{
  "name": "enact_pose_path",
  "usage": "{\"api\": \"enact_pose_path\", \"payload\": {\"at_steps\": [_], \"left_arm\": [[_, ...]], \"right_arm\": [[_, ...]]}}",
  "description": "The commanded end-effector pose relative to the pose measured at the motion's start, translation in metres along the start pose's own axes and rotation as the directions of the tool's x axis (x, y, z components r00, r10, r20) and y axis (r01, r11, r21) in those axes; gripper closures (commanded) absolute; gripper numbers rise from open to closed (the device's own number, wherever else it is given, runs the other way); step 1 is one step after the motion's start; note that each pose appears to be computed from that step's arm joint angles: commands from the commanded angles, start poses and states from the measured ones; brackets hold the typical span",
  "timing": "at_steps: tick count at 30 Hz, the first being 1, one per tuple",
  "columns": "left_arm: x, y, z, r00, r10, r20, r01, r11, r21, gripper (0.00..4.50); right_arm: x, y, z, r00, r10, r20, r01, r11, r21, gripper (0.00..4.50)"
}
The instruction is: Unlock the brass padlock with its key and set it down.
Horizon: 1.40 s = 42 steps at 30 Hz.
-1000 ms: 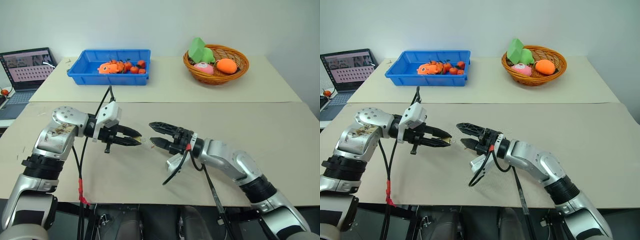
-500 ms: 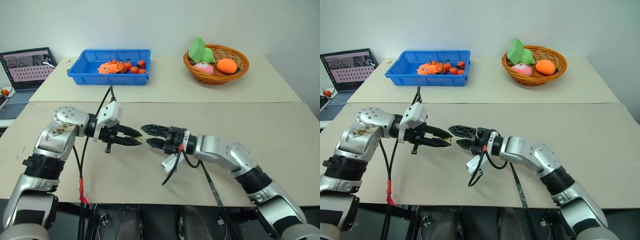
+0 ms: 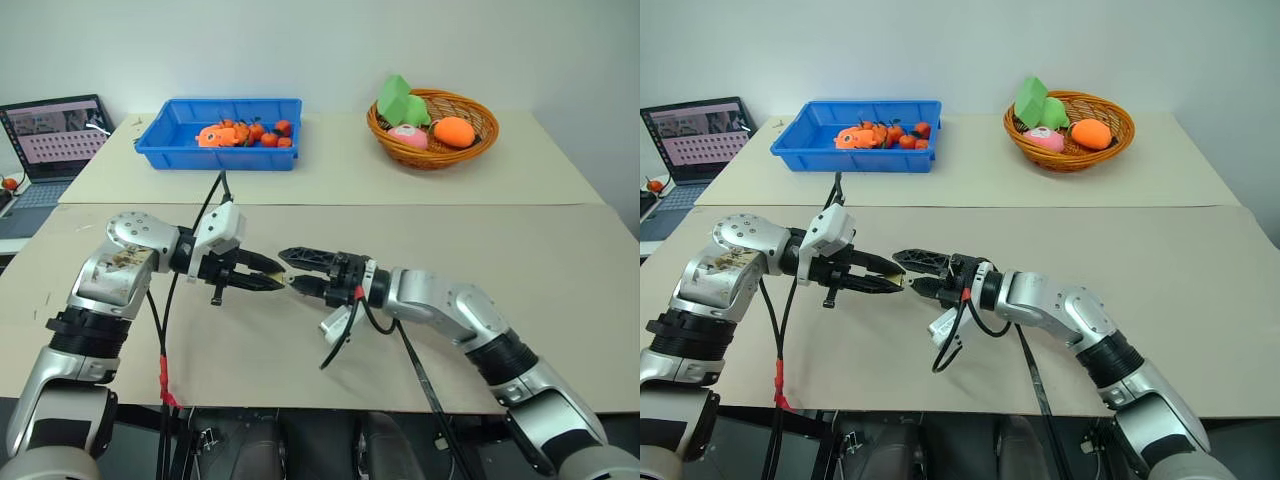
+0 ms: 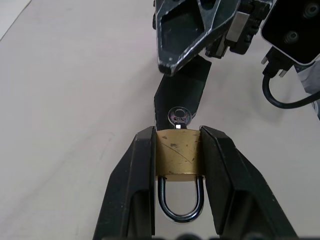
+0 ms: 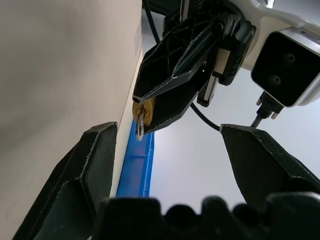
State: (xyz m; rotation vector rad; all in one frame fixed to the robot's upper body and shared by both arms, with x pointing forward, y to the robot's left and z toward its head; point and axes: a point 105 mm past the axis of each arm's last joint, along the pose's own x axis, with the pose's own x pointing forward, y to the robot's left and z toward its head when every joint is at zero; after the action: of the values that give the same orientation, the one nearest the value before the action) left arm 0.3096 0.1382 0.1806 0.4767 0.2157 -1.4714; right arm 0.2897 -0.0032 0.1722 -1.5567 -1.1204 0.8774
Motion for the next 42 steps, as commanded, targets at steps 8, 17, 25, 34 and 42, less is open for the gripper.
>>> {"api": "enact_pose_path", "payload": {"at_steps": [8, 17, 25, 34, 42], "left_arm": [[-0.006, 0.005, 0.011, 1.000, 0.013, 0.006, -0.014, 0.998, 0.056, 3.67], [-0.005, 0.006, 0.013, 1.000, 0.011, 0.014, -0.012, 0.998, 0.064, 3.67], [-0.005, 0.005, 0.013, 1.000, 0.009, 0.013, -0.010, 0.998, 0.067, 3.67], [-0.006, 0.005, 0.013, 1.000, 0.007, 0.010, -0.008, 0.998, 0.064, 3.67], [-0.005, 0.005, 0.013, 1.000, 0.006, 0.009, -0.007, 0.998, 0.065, 3.67]], "right_arm": [[-0.010, -0.016, 0.004, 0.999, -0.052, 0.002, 0.052, 0.998, -0.028, 0.65], [-0.005, -0.015, 0.004, 0.998, -0.056, -0.007, 0.056, 0.998, -0.026, 0.65], [-0.003, -0.006, 0.002, 0.999, -0.039, -0.013, 0.039, 0.999, -0.021, 0.65], [-0.002, -0.009, 0.002, 0.999, -0.050, -0.015, 0.049, 0.999, -0.014, 0.65], [-0.003, -0.011, 0.001, 0.998, -0.054, -0.019, 0.054, 0.998, -0.012, 2.17]]}}
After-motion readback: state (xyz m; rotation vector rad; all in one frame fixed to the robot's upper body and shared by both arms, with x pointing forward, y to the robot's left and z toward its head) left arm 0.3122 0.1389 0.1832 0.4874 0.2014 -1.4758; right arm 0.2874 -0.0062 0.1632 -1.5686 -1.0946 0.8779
